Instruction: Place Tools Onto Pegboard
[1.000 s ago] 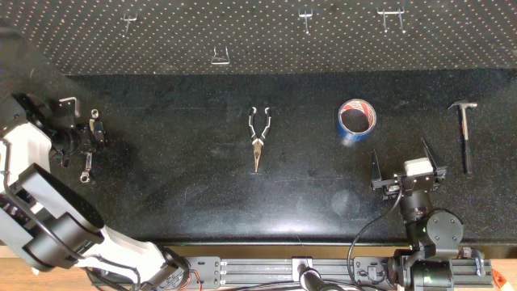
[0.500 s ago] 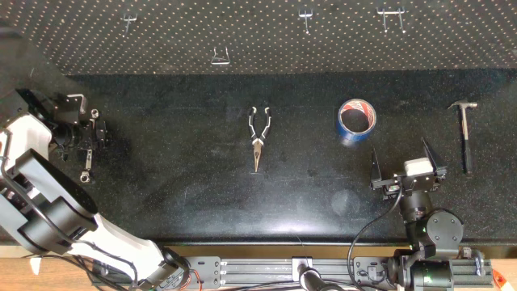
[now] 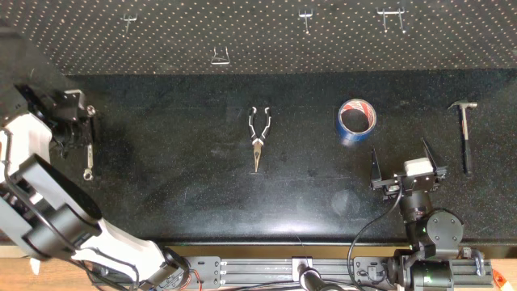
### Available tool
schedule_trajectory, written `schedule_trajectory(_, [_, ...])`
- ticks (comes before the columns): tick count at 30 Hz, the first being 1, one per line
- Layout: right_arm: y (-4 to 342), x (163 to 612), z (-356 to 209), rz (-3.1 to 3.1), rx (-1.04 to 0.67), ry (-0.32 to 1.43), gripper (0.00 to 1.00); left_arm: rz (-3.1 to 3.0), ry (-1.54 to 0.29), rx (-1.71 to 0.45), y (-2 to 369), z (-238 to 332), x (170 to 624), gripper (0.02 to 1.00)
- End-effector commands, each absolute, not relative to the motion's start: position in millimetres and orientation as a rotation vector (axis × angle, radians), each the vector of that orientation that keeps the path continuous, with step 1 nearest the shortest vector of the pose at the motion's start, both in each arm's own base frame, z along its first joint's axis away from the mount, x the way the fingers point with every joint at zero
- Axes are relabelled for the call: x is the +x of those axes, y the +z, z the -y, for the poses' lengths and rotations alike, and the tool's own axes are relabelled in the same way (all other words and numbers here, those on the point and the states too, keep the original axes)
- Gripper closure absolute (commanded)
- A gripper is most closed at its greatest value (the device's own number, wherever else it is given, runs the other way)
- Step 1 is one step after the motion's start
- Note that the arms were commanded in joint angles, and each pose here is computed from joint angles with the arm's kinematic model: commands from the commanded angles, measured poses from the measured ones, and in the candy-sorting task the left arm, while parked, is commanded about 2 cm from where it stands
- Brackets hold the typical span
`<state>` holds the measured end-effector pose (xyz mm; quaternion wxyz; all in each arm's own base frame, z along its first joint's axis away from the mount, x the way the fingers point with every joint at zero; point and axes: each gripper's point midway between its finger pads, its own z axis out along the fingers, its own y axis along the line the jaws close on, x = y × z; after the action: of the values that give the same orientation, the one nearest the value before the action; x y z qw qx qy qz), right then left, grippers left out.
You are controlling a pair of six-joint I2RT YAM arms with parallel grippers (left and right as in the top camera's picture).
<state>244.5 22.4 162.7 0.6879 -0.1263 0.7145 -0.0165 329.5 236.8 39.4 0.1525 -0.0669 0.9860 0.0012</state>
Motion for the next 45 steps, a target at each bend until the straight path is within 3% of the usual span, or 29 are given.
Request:
schedule_trajectory(1, [161.5,244.4,-20.9,-1.600,-0.283,-0.048,0.025,-2.658,0.077,-0.230,112.7,-213.8,351.0,0.989])
schedule_trajectory(8, [161.5,244.4,-20.9,-1.600,-0.283,-0.048,0.025,-2.571,0.115,-0.005,138.4,-134.1,333.2,0.989])
schedule_trajectory(14, [161.5,244.4,-20.9,-1.600,-0.283,-0.048,0.025,-2.238,0.294,0.014,186.7,-126.0,316.1,0.989])
schedule_trajectory(17, [161.5,244.4,-20.9,-1.600,-0.283,-0.048,0.027,-2.141,0.187,0.059,191.2,-108.4,325.9,0.991])
schedule_trajectory(19, [161.5,244.4,-20.9,-1.600,-0.283,-0.048,0.025,-2.041,0.002,-0.109,209.7,-99.3,338.1,0.993])
schedule_trajectory(22, [161.5,244.4,-20.9,-1.600,-0.283,-0.049,0.025,-1.930,-0.066,-0.134,235.7,-88.9,350.8,0.993])
schedule_trajectory(28, [161.5,244.4,-20.9,-1.600,-0.283,-0.048,0.025,-1.952,0.170,0.071,231.2,-54.4,369.1,0.993])
schedule_trajectory(32, [161.5,244.4,-20.9,-1.600,-0.283,-0.048,0.025,-1.929,0.184,0.082,223.2,-51.2,392.3,0.991])
schedule_trajectory(45, [161.5,244.4,-20.9,-1.600,-0.283,-0.048,0.025,-1.852,0.245,-0.022,240.2,-67.6,406.1,0.991])
